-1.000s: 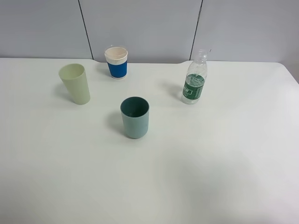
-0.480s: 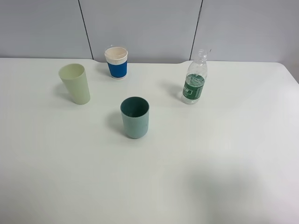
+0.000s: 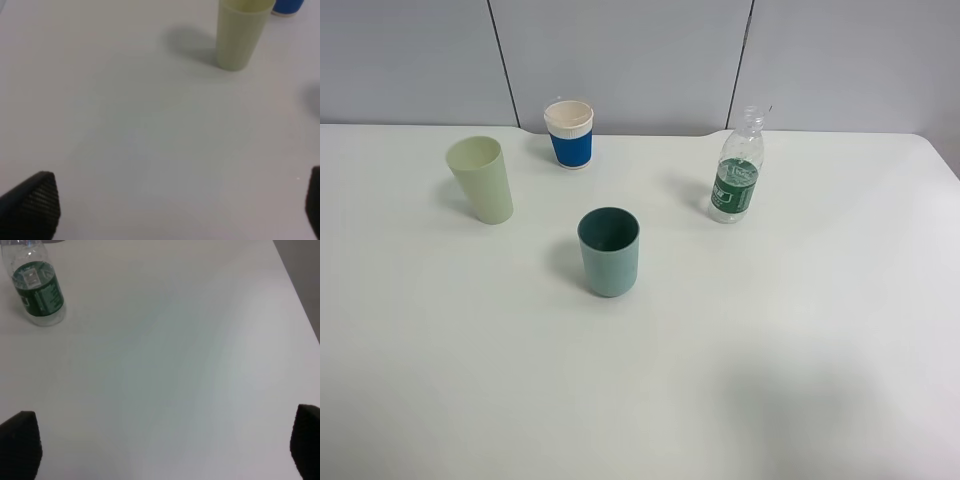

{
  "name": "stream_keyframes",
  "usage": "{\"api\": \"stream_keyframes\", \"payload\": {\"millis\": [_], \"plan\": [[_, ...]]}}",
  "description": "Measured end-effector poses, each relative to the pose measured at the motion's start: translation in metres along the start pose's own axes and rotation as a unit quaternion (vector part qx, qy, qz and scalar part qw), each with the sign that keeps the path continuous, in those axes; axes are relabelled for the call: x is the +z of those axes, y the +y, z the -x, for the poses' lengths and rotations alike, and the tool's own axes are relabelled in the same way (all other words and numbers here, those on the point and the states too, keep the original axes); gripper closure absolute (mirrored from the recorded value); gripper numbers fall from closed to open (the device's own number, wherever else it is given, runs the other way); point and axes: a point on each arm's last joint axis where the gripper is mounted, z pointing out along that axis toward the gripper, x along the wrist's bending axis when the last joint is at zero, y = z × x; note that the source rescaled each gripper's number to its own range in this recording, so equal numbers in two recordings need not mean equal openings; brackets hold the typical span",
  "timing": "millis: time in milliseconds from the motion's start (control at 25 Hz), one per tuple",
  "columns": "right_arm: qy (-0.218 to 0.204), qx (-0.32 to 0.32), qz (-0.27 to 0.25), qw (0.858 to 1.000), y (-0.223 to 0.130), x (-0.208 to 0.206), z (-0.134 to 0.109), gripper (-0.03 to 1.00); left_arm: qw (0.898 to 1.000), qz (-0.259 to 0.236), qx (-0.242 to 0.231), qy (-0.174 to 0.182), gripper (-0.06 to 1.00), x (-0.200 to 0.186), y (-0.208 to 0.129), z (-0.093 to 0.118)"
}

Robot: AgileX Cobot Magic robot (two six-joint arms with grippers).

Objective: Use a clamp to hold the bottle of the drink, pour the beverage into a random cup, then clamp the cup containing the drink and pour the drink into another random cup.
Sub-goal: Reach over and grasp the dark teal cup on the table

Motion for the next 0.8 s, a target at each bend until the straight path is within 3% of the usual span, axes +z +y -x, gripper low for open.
{"api": "stream_keyframes", "payload": {"millis": [800], "plan": [[0.0, 0.0, 0.0, 1.0, 0.0, 0.0, 0.0, -0.03, 1.0, 0.0, 0.0, 0.0, -0.06, 0.0, 0.0, 0.0]]}}
